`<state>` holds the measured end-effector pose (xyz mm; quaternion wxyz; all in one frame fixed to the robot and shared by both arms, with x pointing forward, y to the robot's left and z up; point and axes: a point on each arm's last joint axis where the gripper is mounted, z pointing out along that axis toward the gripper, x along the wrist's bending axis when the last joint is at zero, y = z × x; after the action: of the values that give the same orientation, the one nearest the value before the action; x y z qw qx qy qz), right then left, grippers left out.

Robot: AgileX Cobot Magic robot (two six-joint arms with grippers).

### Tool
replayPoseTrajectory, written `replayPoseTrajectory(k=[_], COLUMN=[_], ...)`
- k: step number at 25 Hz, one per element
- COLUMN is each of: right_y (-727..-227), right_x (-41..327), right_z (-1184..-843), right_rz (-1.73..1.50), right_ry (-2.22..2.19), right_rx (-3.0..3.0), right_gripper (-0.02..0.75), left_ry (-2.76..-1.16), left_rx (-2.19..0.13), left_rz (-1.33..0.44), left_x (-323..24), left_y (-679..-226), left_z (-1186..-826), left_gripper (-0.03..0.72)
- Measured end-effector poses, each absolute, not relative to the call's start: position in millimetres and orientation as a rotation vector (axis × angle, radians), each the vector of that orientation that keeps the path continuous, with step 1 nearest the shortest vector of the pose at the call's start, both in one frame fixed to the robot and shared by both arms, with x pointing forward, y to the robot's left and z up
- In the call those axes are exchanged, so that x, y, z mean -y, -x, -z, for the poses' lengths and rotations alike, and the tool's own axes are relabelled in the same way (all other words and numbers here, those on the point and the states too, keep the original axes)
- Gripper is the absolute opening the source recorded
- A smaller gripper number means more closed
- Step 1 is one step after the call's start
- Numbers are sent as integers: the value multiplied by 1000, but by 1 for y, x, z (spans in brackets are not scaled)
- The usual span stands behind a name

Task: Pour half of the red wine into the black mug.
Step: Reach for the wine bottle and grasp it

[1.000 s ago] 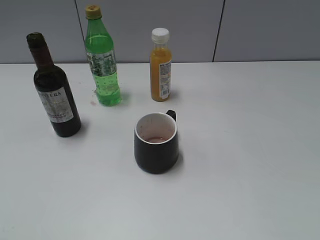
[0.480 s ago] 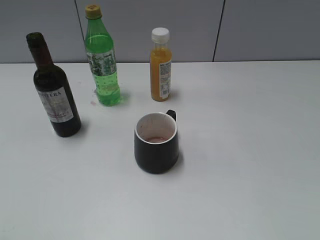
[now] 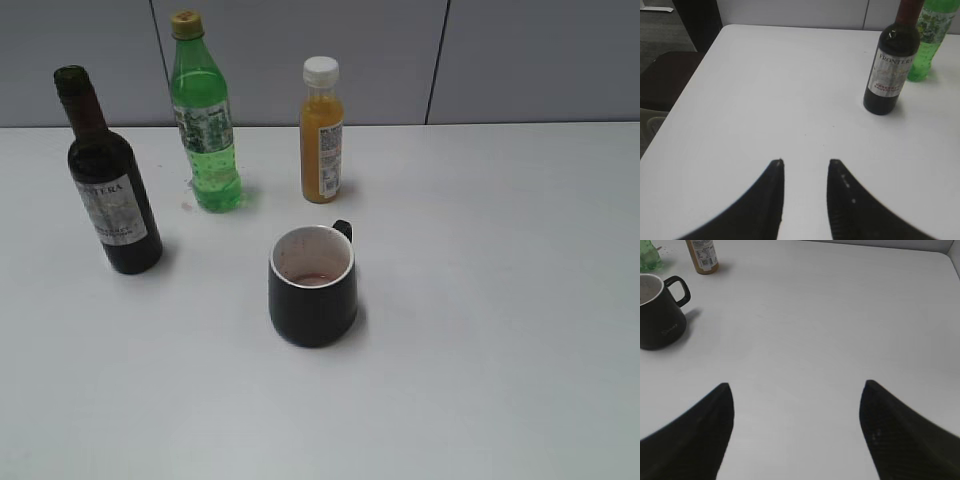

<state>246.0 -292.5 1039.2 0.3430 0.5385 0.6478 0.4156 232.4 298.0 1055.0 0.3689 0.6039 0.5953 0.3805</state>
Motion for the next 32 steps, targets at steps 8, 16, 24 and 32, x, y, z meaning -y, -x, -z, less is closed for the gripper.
replayPoseTrajectory(k=[8,16,24,32], right_y=[-246,-246,-246,-246], right_x=[292,292,292,292], right_z=[-1039,-1039,-1039,-1039], right_rz=[-1081,-1081,-1081,-1081], right_ry=[-1401,-1401,-1402,-1402], right_rx=[-1683,-1683,-1683,-1683], right_gripper=[594,594,594,594], left_ry=[-1550,-1550,-1551,-1551], left_rx=[-1528,-1528,-1529,-1530], left_rz=[-977,-977,-980,-982], left_x=[-298,-298,-298,-298], left_y=[-232,-232,-232,-232], left_z=[-1055,-1055,-1055,-1055], left_gripper=[224,224,224,224])
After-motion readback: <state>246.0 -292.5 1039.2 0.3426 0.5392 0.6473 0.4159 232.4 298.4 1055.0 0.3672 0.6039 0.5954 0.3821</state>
